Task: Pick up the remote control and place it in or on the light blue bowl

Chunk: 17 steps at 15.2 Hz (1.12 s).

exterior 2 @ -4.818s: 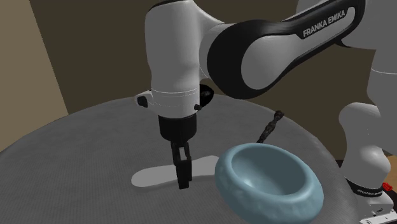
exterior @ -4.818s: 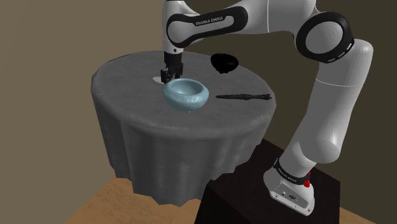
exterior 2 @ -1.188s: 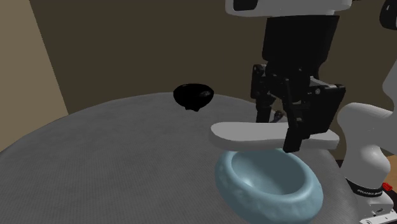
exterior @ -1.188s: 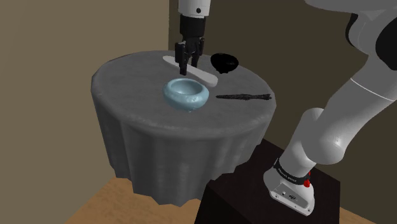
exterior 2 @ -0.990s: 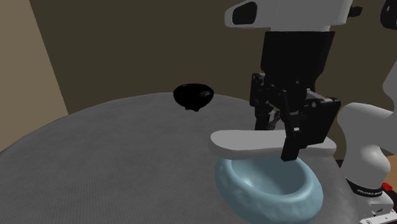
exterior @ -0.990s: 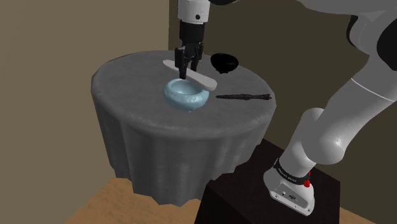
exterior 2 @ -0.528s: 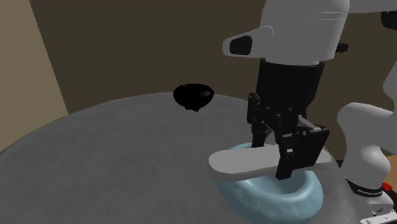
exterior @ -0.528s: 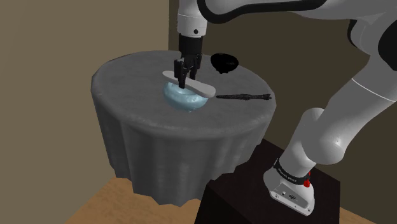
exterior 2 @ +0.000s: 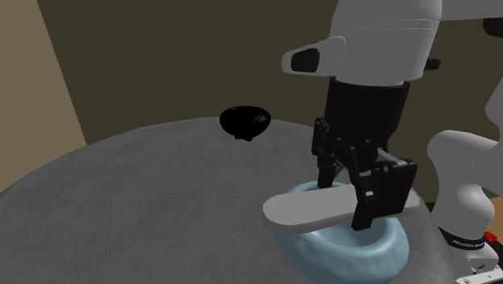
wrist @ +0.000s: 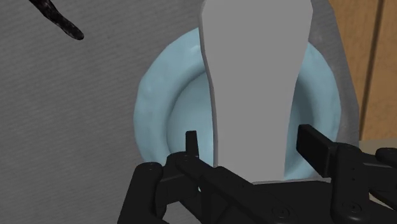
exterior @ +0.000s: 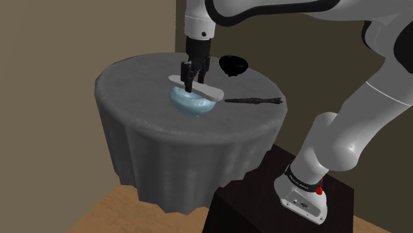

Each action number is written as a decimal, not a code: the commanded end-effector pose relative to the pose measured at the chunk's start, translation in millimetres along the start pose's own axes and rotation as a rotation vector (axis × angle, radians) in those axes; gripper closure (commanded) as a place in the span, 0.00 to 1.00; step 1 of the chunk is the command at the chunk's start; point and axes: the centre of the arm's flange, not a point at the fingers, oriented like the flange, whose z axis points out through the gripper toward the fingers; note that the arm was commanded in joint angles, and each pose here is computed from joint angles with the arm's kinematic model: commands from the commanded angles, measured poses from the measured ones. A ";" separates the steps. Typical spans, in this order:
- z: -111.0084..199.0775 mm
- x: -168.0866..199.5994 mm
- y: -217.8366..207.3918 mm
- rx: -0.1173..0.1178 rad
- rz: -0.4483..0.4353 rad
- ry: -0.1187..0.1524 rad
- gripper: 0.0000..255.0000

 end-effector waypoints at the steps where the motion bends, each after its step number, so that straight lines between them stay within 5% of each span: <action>1: 0.9 0.1 0.2 0.000 0.000 -0.002 0.00; 5: 1.0 -0.1 -0.1 0.000 0.000 -0.002 0.00; 9: -48.9 0.0 -0.1 0.000 0.000 -0.002 0.00; 17: -48.9 0.0 -0.1 0.000 0.000 -0.002 0.00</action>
